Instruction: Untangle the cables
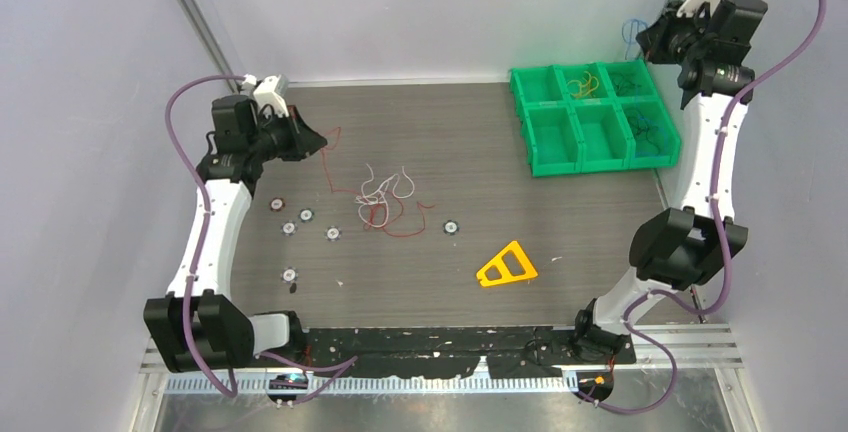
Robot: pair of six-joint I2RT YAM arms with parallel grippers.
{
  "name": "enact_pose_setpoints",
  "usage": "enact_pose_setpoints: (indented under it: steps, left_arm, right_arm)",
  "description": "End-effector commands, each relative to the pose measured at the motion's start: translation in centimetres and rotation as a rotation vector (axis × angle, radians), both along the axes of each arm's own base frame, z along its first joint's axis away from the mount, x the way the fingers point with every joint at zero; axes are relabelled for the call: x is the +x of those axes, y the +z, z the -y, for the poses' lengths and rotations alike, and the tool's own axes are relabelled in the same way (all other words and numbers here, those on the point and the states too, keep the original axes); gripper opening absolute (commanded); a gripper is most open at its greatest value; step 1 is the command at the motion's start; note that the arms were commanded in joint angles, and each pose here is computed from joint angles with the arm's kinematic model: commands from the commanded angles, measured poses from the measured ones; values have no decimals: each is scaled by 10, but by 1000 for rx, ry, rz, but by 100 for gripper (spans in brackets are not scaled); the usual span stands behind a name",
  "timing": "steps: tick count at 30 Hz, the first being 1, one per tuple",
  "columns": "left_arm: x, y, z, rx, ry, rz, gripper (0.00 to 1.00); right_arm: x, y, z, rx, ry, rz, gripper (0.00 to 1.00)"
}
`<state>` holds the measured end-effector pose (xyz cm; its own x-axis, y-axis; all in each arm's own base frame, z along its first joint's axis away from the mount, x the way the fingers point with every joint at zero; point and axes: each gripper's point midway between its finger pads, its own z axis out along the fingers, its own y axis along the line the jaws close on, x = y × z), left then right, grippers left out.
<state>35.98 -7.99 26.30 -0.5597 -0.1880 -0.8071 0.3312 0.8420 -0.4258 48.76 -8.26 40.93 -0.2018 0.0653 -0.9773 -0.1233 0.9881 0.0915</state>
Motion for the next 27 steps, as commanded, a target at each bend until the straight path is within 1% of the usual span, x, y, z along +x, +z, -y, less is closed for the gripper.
enact_pose_setpoints:
  steps: [1, 4, 8, 12, 18, 21, 23, 27]
  left_arm:
    - [11, 21, 5, 3, -20, 75, 2]
    - [12, 17, 5, 13, -17, 59, 2]
    - [16, 15, 3, 26, -9, 45, 1]
    - [17, 15, 2, 31, 1, 46, 1]
    - [18, 15, 1, 34, 1, 46, 1]
    - [18, 14, 2, 31, -1, 41, 1]
    - [19, 14, 3, 20, -1, 38, 1]
    - [22, 14, 5, 7, -7, 34, 1]
  right_arm:
    - [6, -33, 21, -44, -8, -46, 5]
    - [11, -53, 30, -48, -5, -75, 5]
    - [15, -55, 37, -37, -8, -75, 5]
    - [12, -24, 35, -26, 1, -12, 6]
    - [-4, 46, 24, -27, 0, 144, 5]
    - [-12, 70, 22, -45, -11, 200, 5]
    - [-15, 77, 23, -55, -24, 221, 5]
    - [-12, 69, 25, -52, -28, 210, 5]
